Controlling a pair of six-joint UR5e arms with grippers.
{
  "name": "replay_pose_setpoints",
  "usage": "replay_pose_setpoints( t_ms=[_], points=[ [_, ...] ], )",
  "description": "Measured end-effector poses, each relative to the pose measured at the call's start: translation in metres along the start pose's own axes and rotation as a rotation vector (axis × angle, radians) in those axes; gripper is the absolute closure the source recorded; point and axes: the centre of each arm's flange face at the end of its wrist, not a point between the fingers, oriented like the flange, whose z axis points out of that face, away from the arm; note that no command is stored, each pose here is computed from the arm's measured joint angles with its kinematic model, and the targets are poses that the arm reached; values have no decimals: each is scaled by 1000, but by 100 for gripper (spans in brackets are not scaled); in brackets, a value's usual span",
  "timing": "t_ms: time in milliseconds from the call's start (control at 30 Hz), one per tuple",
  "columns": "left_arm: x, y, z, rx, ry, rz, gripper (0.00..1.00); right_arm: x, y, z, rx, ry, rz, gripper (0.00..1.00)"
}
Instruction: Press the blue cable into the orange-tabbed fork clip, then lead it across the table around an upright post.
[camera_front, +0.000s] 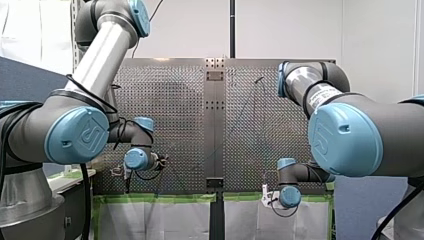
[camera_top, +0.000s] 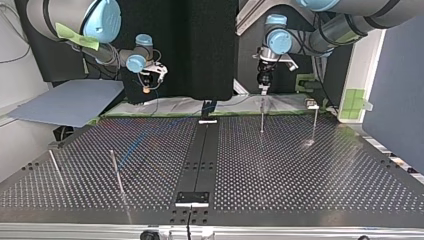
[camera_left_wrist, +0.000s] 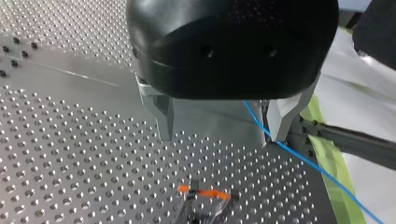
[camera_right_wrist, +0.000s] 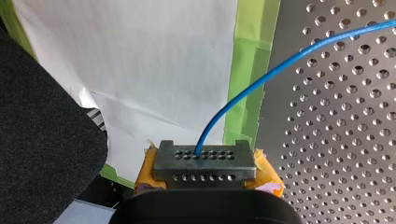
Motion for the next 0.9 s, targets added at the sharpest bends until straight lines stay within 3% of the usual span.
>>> replay_pose_setpoints(
  t_ms=[233,900],
  points=[
    [-1,6,1,-46,-5,16,0,0,-2,-1,1,-4,-7,99],
    [-3,12,3,-64,-9,17,0,-1,-2,-1,0,-10,-12,99]
  ],
)
